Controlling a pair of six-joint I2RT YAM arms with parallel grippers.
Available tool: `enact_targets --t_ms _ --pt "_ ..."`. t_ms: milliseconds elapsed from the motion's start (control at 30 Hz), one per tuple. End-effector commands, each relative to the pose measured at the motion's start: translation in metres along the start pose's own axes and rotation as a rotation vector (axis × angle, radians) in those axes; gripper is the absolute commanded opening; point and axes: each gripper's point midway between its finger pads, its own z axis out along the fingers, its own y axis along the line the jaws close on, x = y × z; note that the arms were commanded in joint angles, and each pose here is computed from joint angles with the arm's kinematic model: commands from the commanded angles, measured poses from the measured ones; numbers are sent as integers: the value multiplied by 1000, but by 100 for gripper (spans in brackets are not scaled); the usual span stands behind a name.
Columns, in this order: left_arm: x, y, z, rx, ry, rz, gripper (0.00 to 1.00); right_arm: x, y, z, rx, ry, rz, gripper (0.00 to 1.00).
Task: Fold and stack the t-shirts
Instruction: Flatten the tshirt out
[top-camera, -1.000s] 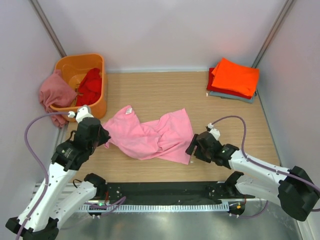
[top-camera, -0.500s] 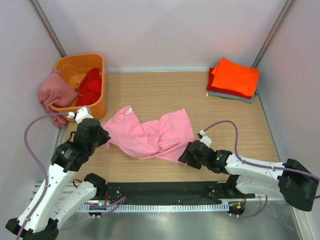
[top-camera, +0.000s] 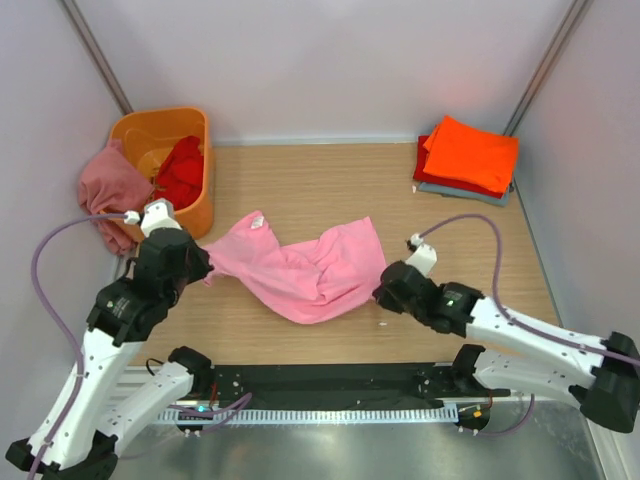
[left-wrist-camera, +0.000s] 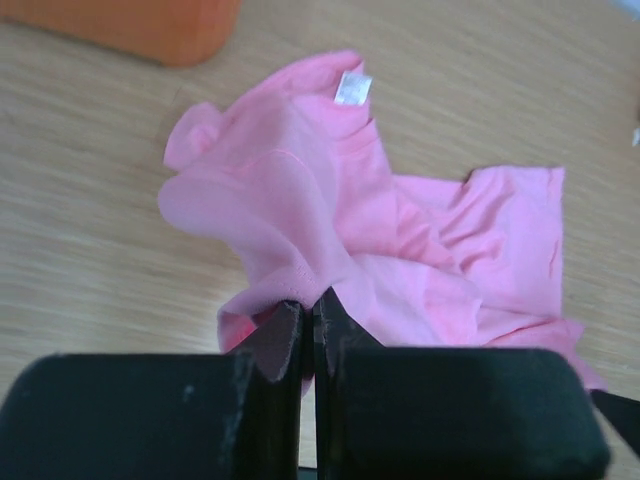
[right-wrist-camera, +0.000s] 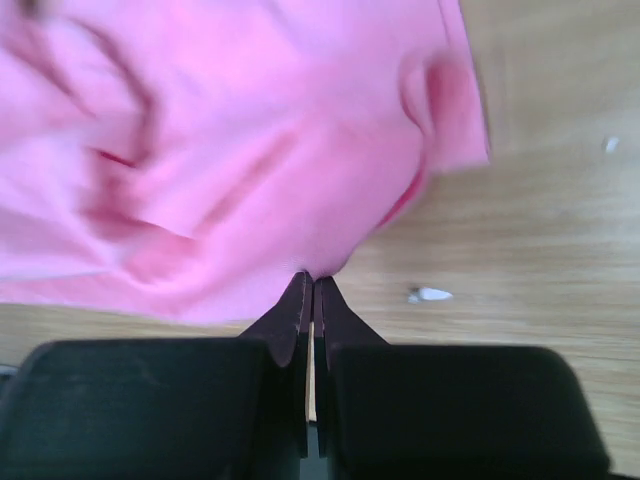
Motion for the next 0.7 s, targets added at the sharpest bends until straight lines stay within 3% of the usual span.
enact_targets --t_ms 0,167,300,500,667 --pt "-54 -10 -29 39 -151 42 0 -117 53 -90 -76 -364 -4 1" --pt "-120 -33 -81 142 -295 125 0 -197 87 -203 -214 -588 -66 1" --pt "-158 -60 -119 272 -384 224 0 -241 110 -310 -457 -742 -82 1" --pt "-199 -86 -182 466 -557 309 0 -261 116 -405 -673 -882 -203 1" --pt "-223 -107 -254 682 -705 380 0 -254 114 -451 -827 -922 -285 1"
